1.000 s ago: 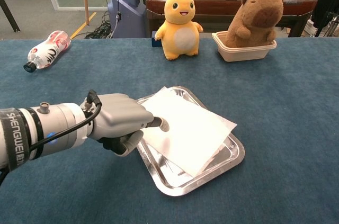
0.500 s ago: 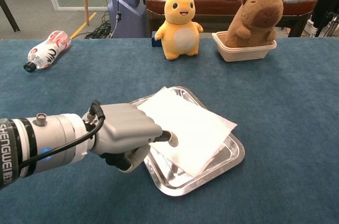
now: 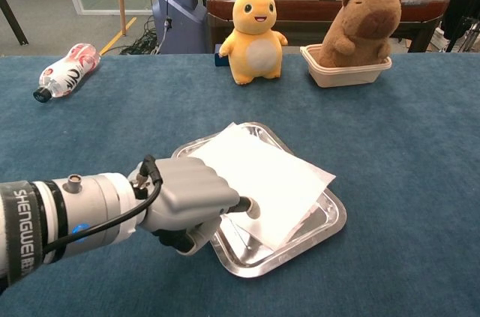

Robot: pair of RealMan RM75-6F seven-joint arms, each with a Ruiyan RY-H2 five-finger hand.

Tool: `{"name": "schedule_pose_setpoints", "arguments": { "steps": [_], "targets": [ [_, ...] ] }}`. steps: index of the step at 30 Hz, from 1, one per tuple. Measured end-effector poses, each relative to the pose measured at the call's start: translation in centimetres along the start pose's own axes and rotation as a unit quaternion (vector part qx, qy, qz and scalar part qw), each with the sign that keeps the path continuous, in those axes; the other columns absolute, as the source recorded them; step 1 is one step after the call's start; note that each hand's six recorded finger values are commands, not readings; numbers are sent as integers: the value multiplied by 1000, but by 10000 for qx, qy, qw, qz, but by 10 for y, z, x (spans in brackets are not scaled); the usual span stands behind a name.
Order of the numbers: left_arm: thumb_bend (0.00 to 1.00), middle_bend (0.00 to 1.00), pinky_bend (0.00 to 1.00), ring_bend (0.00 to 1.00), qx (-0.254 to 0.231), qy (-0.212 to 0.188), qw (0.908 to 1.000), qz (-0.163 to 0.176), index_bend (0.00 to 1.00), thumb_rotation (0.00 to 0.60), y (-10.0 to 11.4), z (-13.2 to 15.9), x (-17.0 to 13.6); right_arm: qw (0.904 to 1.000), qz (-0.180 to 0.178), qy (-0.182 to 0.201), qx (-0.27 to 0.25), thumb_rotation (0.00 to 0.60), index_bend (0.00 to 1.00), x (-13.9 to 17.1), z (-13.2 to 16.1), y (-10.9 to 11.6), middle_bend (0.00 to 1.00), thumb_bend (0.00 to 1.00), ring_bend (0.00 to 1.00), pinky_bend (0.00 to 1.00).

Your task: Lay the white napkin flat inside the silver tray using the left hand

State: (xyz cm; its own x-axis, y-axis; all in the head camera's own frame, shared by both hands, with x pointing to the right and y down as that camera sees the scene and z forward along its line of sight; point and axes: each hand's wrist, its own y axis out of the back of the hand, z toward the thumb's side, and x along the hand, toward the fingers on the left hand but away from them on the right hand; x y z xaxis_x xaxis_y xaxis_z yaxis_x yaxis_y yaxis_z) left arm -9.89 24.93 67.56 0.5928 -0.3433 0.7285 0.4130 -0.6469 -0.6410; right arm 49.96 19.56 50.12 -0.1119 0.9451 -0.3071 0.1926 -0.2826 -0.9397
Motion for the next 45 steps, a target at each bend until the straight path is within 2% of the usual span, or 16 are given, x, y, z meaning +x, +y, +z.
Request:
{"name": "schedule_pose_setpoints", "arguments": {
  "steps": [25, 45],
  "targets": [
    [1000, 1000, 923, 877, 320, -49, 9995, -70, 165, 600, -9, 6, 6, 10000, 2, -26, -42, 600, 474, -1, -3, 0, 580, 13, 499, 698],
    [1000, 1000, 923, 877, 442, 22, 9989, -123, 171, 600, -13, -4, -11, 10000, 35, -19, -25, 600, 474, -1, -2, -2, 580, 12, 499, 698]
  ]
}}
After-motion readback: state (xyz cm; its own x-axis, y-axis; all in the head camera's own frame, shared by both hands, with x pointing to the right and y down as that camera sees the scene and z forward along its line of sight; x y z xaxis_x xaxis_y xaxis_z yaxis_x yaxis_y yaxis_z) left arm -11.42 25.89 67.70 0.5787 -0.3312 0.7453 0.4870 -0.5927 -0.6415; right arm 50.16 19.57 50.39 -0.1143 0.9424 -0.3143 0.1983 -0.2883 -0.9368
